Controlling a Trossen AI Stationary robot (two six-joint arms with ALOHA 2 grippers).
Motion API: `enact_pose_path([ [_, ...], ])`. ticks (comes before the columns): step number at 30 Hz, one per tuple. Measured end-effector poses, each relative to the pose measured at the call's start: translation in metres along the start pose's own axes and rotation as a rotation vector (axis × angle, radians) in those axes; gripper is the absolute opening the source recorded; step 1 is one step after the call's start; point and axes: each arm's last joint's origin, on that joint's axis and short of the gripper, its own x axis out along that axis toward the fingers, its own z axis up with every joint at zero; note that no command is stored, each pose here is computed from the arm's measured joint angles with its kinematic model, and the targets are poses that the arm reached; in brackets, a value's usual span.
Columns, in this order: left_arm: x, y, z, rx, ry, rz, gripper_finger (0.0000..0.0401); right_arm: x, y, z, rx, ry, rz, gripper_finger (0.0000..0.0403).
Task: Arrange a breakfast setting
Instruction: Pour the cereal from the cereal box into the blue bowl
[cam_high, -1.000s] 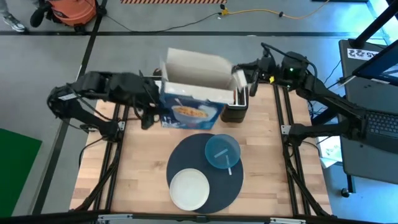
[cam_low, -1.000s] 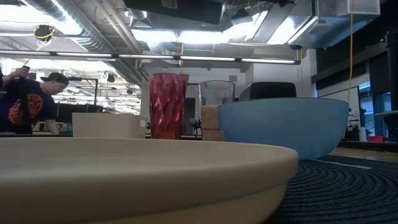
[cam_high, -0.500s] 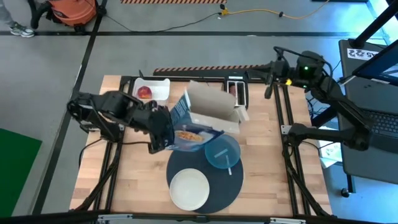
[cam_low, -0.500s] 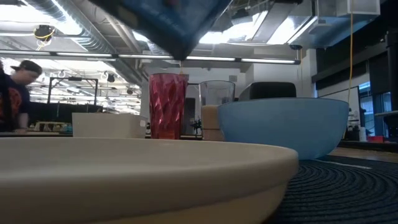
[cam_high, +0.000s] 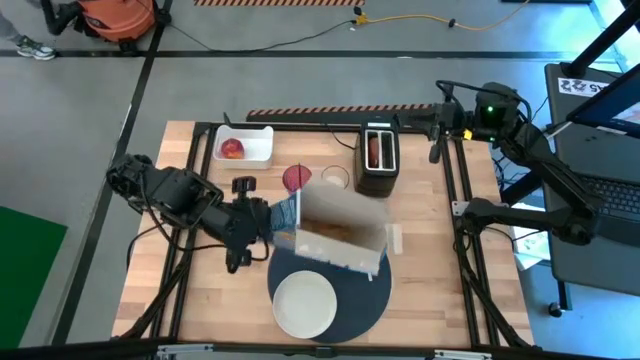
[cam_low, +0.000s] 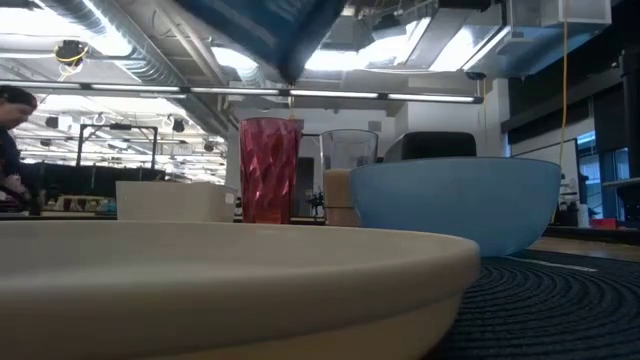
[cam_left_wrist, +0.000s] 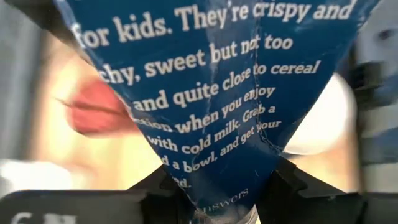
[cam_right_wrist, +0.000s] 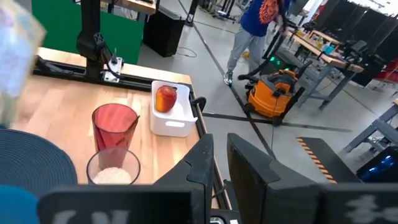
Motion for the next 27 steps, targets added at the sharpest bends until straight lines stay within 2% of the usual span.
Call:
enact_pose_path([
  [7, 0.002, 0.018, 0.005, 0.156, -0.054, 0.246, 0.0117, 0.003, 0.002, -0.004, 0.010, 0.002, 0.030, 0.0050],
  [13, 0.006, 0.036, 0.009, 0.305, -0.016, 0.346, 0.0116, -0.003, 0.005, 0.000, 0.000, -0.064, 0.104, 0.0050],
  [19, 0.002, 0.055, 0.010, 0.415, 0.012, 0.525, 0.0116, -0.012, 0.008, 0.004, 0.010, -0.105, 0.119, 0.0051],
  [27, -0.003, 0.074, 0.008, 0.501, 0.065, 0.572, 0.0116, -0.018, 0.007, 0.010, 0.014, -0.140, 0.044, 0.0050],
])
